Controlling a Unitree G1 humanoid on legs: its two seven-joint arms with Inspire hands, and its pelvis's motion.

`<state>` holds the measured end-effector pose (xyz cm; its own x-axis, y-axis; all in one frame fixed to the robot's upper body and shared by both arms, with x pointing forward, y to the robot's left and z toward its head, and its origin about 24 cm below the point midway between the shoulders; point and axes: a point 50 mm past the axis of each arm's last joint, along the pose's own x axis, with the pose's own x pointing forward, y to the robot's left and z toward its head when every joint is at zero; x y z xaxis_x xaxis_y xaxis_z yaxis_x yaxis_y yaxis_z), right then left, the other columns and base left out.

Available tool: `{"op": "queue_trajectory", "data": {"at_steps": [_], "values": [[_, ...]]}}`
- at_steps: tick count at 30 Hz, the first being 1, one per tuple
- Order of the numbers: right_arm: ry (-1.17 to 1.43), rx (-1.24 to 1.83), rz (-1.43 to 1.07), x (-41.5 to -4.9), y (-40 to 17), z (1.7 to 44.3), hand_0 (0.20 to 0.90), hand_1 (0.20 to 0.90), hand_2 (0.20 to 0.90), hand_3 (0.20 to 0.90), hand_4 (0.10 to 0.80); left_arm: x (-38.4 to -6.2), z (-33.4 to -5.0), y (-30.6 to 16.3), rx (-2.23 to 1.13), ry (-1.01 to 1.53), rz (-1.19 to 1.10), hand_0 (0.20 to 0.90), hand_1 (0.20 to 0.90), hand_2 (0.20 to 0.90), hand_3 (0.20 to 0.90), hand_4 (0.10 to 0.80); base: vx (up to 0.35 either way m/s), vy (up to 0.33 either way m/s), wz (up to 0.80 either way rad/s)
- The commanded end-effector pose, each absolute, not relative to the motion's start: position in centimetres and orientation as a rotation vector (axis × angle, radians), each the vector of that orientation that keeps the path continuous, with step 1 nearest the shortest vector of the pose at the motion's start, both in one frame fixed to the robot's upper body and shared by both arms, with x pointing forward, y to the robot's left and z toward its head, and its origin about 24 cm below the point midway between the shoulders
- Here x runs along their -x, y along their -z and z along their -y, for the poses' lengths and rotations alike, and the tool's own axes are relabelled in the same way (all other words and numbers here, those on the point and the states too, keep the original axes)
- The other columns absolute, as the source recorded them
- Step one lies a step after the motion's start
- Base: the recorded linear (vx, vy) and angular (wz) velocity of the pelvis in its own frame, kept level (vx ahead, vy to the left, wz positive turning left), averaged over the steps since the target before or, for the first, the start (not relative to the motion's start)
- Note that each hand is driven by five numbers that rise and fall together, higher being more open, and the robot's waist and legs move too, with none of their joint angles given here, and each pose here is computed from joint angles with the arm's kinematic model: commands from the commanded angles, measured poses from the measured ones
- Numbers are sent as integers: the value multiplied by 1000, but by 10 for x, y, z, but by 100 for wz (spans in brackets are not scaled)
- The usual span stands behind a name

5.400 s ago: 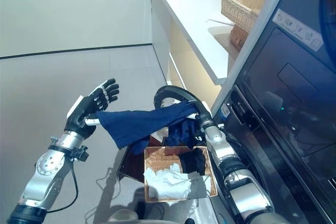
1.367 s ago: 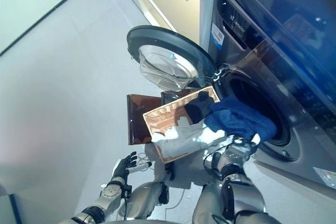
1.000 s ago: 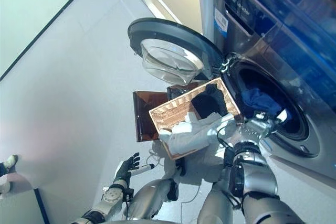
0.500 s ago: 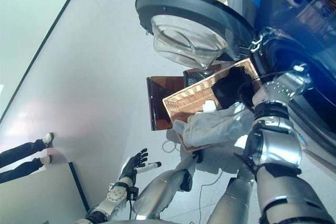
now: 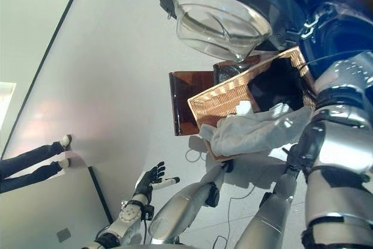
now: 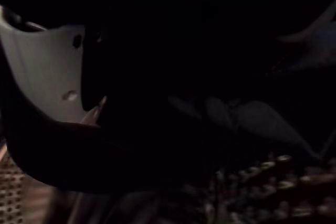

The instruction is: Pick up the clothes and place them into the washing machine

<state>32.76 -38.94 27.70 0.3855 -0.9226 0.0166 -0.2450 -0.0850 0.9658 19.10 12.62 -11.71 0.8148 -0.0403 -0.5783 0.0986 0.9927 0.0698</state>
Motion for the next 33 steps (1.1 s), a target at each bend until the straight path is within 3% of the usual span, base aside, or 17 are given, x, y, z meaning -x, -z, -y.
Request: {"op": "queue_trajectory", "data": {"at_steps": [1,18,22,23,24,27,33], "values": [[704,-1303,1285,-290,-344,410,200,200,200,200,300,-196,-146,113,-163,25,-577,900,900,900,900,800,18,11,-7],[879,-1104,1274,-258,-379,426,200,200,200,200,300,-202,-156,105,-71,-82,-530,900,900,900,900,800,-29,-19,-4],[1053,-883,1101,-257,-378,432,200,200,200,200,300,-203,-161,103,-86,-89,-520,900,900,900,900,800,-29,-42,-3],[1124,-725,1012,-257,-378,434,373,373,373,373,424,-204,-165,102,-97,-91,-513,900,900,900,900,800,-25,-57,3],[1193,-501,890,-261,-384,431,900,900,900,900,800,-203,-168,100,-106,-92,-503,900,900,900,900,800,-68,-66,6],[1311,-41,694,-270,-397,420,900,900,900,900,800,-205,-171,95,-121,-94,-466,900,900,900,900,800,-64,-53,4],[1422,280,559,-274,-406,411,900,900,900,900,800,-208,-176,90,-137,-122,-444,900,900,900,900,800,-36,-16,-3]]}}
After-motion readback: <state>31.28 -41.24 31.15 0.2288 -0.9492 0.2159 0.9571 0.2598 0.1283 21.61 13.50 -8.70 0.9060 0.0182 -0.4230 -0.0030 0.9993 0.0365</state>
